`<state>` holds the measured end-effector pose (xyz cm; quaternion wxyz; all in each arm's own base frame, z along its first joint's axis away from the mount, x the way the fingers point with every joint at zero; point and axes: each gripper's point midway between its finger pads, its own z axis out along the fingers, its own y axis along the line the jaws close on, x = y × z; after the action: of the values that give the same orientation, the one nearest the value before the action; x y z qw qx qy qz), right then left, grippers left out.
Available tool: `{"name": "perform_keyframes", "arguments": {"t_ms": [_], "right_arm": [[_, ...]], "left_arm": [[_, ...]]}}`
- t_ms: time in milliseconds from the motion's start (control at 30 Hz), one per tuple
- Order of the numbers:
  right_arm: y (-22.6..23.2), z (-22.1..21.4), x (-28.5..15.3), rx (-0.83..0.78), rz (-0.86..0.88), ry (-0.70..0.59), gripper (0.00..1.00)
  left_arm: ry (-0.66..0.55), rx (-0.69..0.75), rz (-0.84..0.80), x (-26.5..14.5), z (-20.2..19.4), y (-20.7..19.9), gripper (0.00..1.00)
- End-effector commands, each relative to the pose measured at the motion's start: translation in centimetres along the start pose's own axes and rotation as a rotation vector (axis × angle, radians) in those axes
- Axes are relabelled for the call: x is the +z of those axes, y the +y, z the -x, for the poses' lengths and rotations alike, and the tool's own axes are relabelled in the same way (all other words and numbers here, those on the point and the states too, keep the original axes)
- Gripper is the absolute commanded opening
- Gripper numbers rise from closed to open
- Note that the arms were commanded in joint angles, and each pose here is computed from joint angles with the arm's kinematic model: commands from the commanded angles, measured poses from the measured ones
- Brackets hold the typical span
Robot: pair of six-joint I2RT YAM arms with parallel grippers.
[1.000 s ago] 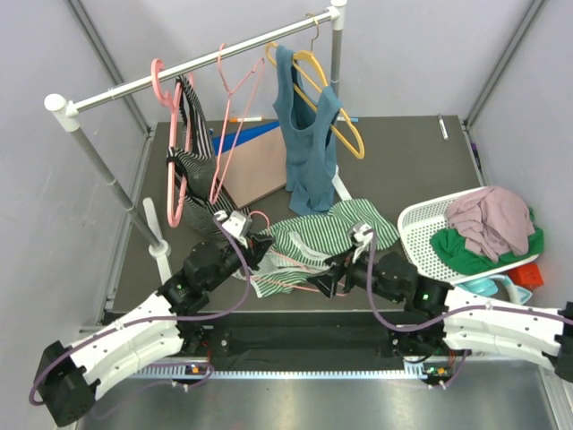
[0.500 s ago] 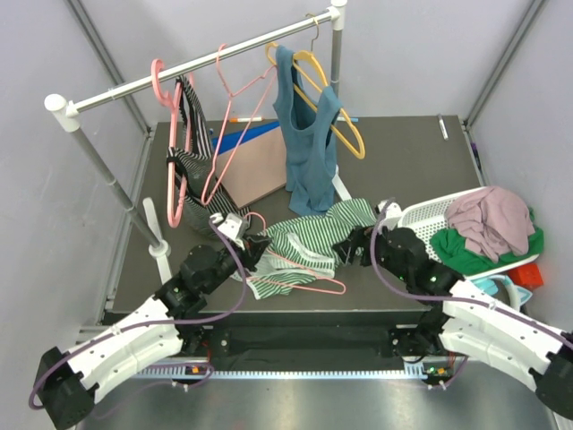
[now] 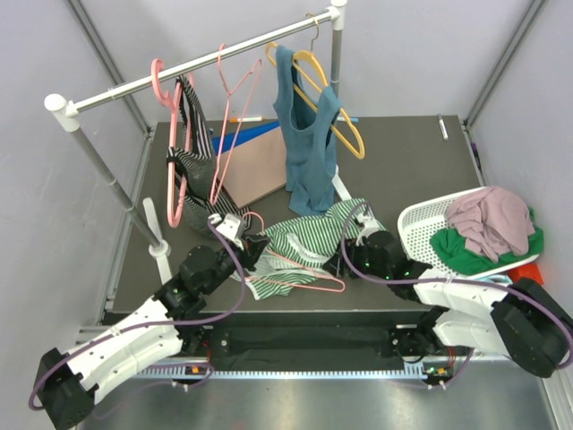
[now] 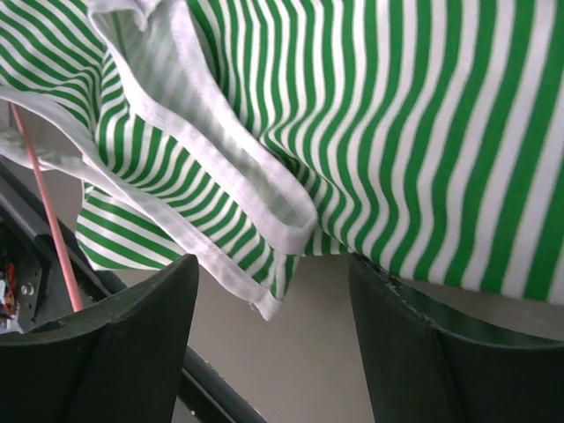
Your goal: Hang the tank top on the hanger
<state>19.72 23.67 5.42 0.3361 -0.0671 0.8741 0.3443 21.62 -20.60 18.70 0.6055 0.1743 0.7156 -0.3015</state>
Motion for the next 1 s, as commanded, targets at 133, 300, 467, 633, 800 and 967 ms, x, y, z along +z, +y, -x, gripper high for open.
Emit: {"name": "perform_keyframes", "arguments": {"t_ms": [133,300,467,633,800,967], "right_arm": [[2.4,0.7,1.4,0.064,0.137,-0.024,0.62],[2.4,0.2,1.5,0.071,0.143,-0.010,0.53],[3.0,0.5,1.4,0.065,0.167,-0.012,0.10],[2.9,1.0,0.2,0.042,0.136,-0.011,0.00],[1.6,1.4,-1.8,0.037,0.061,-0.043,0.00],[1.0,1.2,-3.4,0.041,0.030,-0.054,0.00]], "left_arm": [[-0.012,0.013,0.023,0.2,0.2,0.5,0.00],[-0.010,0.014,0.028,0.2,0.2,0.6,0.00],[-0.012,0.017,0.043,0.2,0.1,0.9,0.00],[-0.025,0.029,0.089,0.1,0.4,1.8,0.00],[-0.063,0.038,0.126,-0.3,1.1,2.5,0.00],[-0.098,0.033,0.160,-0.8,1.7,3.1,0.00]]}}
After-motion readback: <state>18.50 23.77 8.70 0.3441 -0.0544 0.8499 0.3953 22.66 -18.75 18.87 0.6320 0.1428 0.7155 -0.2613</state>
